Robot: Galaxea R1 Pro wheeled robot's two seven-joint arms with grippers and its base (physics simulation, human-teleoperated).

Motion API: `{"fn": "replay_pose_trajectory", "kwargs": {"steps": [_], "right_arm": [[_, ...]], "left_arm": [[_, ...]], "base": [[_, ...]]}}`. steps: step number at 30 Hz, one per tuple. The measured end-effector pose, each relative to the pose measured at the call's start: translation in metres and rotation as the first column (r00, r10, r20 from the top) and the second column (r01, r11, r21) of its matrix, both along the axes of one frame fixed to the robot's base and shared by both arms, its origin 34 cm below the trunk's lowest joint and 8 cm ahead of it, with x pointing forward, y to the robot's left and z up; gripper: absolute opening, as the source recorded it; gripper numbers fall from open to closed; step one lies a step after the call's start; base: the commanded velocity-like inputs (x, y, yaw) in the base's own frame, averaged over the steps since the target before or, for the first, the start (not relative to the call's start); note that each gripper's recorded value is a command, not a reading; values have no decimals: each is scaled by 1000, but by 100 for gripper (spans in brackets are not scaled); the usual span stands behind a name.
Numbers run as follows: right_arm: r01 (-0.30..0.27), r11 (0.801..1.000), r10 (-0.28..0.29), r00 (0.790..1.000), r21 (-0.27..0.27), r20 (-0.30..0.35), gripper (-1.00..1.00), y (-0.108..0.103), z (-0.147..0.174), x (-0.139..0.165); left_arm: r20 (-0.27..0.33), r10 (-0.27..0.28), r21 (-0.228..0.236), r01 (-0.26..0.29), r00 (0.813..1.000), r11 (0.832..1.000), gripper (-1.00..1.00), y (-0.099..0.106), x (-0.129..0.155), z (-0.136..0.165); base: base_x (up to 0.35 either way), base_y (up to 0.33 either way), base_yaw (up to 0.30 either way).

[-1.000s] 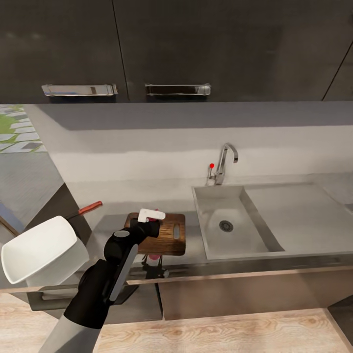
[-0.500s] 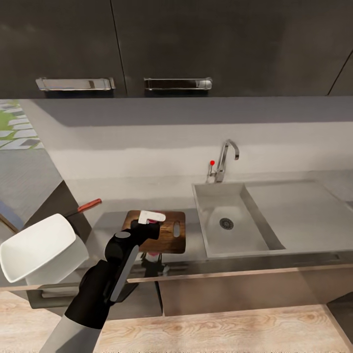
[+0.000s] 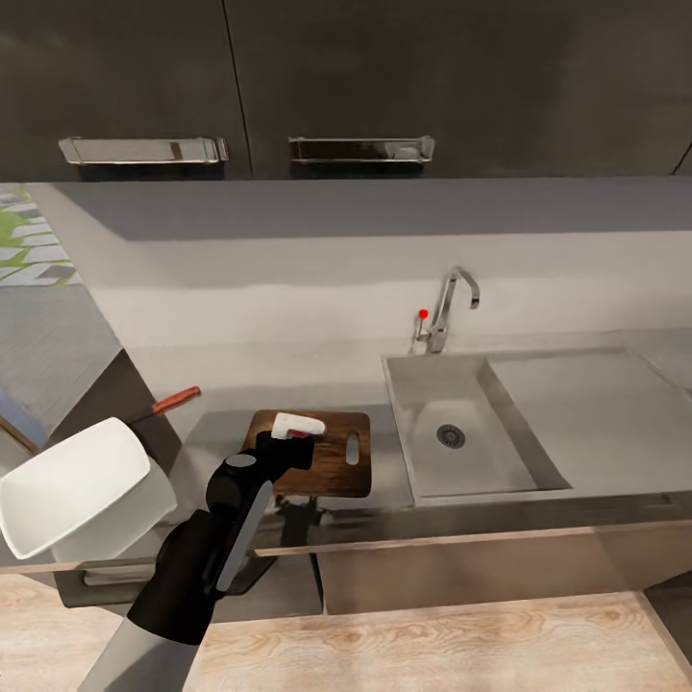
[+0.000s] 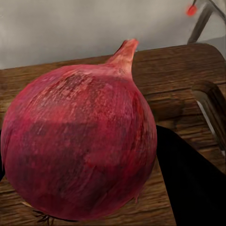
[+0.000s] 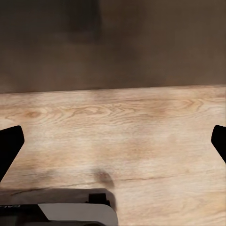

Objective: In the kitchen, take the Vidalia onion out of the sink, dice it on the chopping board with the paring knife, put the diced onion into the bowl on the countertop, then place both the paring knife and the chopping board into the sink.

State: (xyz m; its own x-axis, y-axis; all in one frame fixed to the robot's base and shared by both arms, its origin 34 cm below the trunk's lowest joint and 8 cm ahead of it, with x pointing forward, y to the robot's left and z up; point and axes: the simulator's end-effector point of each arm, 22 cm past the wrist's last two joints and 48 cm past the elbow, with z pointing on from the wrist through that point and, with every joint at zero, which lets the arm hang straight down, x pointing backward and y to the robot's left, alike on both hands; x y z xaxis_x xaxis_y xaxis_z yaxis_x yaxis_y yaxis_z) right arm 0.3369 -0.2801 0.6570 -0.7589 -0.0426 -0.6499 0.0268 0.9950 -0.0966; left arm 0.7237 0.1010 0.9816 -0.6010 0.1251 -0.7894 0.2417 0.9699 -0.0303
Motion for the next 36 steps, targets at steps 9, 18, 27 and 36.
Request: {"fn": "replay_pose_trajectory", "kwargs": {"steps": [9,18,27,36], "right_arm": [[1,1000,-1,1000,-1,-14,100,0,-3,-4],[1,1000,-1,1000,0,-28,100,0,-6,-10],[1,1000,-1,999,-1,-40,100,0,-9,-14],[1,1000,-1,999,-1,-40,100,0,-9,-14]], "left_arm": [[-14,0,1,0,1000,1000,-100,0,0,-9],[-35,0,3,0,999,1000,-100,1,-1,-21],[-53,-1,5,2,999,1000,-100,0,-3,-31],[-52,-2,5,2,999,1000,-100,0,-3,-30]], "base": [[7,12,0],[0,0,0],[22,0,0],[146,0,0]]}}
